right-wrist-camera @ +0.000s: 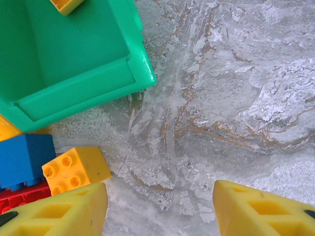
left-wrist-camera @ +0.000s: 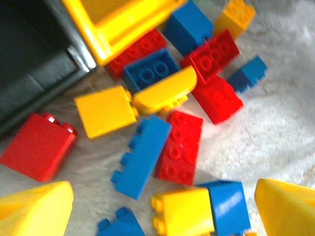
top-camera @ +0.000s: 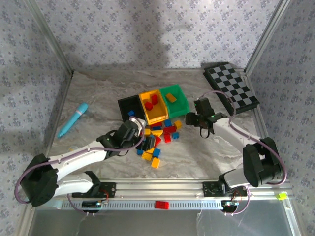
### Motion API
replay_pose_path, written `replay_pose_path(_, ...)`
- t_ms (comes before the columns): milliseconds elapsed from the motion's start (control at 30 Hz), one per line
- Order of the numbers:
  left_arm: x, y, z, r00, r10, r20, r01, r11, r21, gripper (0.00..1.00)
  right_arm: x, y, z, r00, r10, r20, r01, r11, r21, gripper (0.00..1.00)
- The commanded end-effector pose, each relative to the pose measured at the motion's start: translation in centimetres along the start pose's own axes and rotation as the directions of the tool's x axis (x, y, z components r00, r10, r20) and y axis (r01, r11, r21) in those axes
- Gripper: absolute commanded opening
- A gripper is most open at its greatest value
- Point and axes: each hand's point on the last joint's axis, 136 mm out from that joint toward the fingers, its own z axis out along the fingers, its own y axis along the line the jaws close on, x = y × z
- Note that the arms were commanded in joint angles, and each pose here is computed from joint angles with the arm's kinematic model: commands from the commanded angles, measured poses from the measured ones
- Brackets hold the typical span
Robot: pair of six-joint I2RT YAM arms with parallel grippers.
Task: Sort the legos into containers by color
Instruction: Pick up the lego from the middle-left of the table.
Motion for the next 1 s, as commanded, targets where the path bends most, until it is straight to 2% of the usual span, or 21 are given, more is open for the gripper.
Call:
replay_pose_path(0, 0.8, -0.8, -0.4, 0.996, 0.023, -0.087, -0.026, 0.999, -0.036, 0.91, 0.0, 1.0, -0.1, 0.999, -0.037, 0.024, 0.038, 0.997, -0.06, 0.61)
replay_pose_path(233, 4.5, -2.2, -1.2, 0.951, 0.03, -0.309, -0.065, 0.992, -0.105, 0.87, 1.8, -0.2, 2.2, 0.992, -0.123, 0.031, 0.124, 0.992, -0.018, 0.61)
replay_pose_path(300, 5.3, -2.1, -0.8, 0.935, 0.022, -0.353, -0.073, 0.989, -0.13, 0.83, 1.8, -0.2, 2.3, 0.991, -0.121, 0.048, 0.123, 0.992, -0.029, 0.61)
replay_pose_path(367, 6.0, -2.2, -0.2, 0.918, 0.02, -0.395, -0.079, 0.988, -0.134, 0.72, 2.1, -0.1, 2.4, 0.991, -0.12, 0.063, 0.123, 0.991, -0.05, 0.61)
replay_pose_path(433, 6.2, -2.2, -0.1, 0.906, 0.011, -0.424, -0.082, 0.985, -0.15, 0.69, 2.1, 0.0, 2.2, 0.991, -0.12, 0.068, 0.123, 0.991, -0.054, 0.61)
replay_pose_path(633, 6.7, -5.2, -0.2, 0.895, -0.001, -0.447, -0.049, 0.994, -0.101, 0.7, 1.9, -0.3, 1.4, 0.988, -0.115, 0.098, 0.12, 0.992, -0.045, 0.61)
replay_pose_path(800, 8.7, -7.3, 1.1, 0.854, -0.005, -0.521, -0.047, 0.995, -0.086, 0.69, 2.0, -0.2, 1.5, 0.989, -0.115, 0.094, 0.12, 0.992, -0.049, 0.61)
replay_pose_path(967, 10.7, -6.8, 1.8, 0.798, 0.006, -0.603, -0.114, 0.983, -0.141, 0.6, 1.9, -0.4, 1.6, 0.989, -0.117, 0.092, 0.122, 0.992, -0.041, 0.61)
